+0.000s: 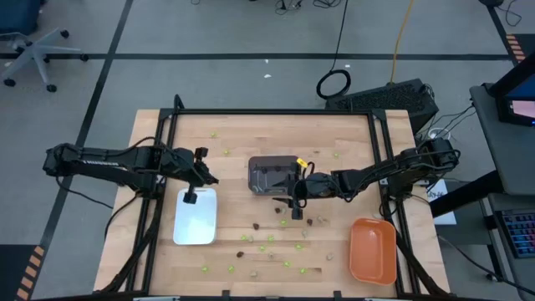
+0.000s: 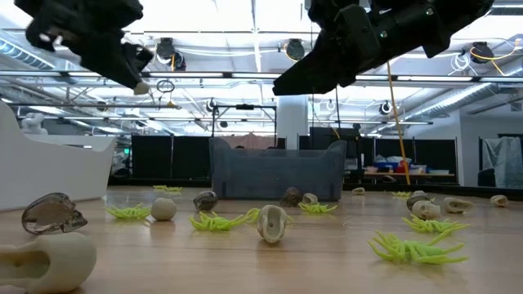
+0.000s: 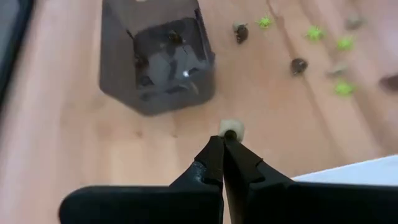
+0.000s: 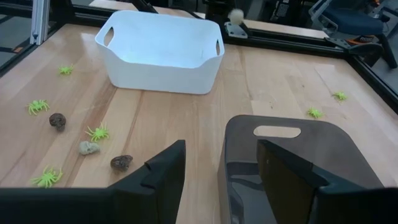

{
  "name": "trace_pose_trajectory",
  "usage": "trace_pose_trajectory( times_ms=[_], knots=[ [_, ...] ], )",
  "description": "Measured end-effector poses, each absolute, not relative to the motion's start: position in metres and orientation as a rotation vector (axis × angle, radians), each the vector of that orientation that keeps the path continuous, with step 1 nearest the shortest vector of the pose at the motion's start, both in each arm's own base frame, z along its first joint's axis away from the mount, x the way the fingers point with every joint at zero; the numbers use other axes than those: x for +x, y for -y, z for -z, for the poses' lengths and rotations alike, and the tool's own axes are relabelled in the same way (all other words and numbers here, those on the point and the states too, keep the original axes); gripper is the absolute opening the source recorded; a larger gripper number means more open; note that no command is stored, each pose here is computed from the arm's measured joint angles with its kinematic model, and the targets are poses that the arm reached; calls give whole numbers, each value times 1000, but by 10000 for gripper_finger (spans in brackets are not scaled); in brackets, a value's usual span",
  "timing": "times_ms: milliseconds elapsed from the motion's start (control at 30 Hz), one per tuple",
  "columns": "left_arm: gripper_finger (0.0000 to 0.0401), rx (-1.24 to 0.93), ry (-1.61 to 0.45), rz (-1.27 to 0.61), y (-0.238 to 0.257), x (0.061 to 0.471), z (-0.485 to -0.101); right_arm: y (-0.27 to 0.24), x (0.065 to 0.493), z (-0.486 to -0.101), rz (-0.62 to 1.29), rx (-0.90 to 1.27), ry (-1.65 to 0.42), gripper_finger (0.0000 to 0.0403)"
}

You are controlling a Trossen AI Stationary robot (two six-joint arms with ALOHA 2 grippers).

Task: Sort Halloween decoration
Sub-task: Put the white skull toy into the white bin

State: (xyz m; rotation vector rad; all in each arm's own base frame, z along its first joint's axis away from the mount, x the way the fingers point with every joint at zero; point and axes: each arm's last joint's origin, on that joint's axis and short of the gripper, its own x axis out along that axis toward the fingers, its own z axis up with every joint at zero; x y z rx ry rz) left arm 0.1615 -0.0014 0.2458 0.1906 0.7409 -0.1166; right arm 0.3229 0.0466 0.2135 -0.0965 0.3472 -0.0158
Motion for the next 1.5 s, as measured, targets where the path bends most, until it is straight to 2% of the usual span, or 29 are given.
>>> trace_pose_trajectory(
  times_ms=[133,300,467,800,1033,1167,1500],
  knots=[
    [0,-12,-821,118,12,148,-244,-46,322,-212,15,-100,-366,183],
    [0,-144,-844,204,29,140,-245,-46,322,-210,15,-103,-383,183],
    [0,-223,-884,220,40,138,-244,-46,321,-210,14,-106,-390,183],
    [0,-299,-1122,162,53,141,-224,-46,321,-209,13,-104,-396,183],
    [0,-427,-1225,93,60,147,-215,-47,320,-205,13,-16,-436,183],
    [2,-420,-1229,95,61,147,-214,-48,317,-203,-37,19,-481,183],
    [68,-352,-1176,-1,58,148,-214,-44,286,-232,-16,12,-541,183]
  ],
)
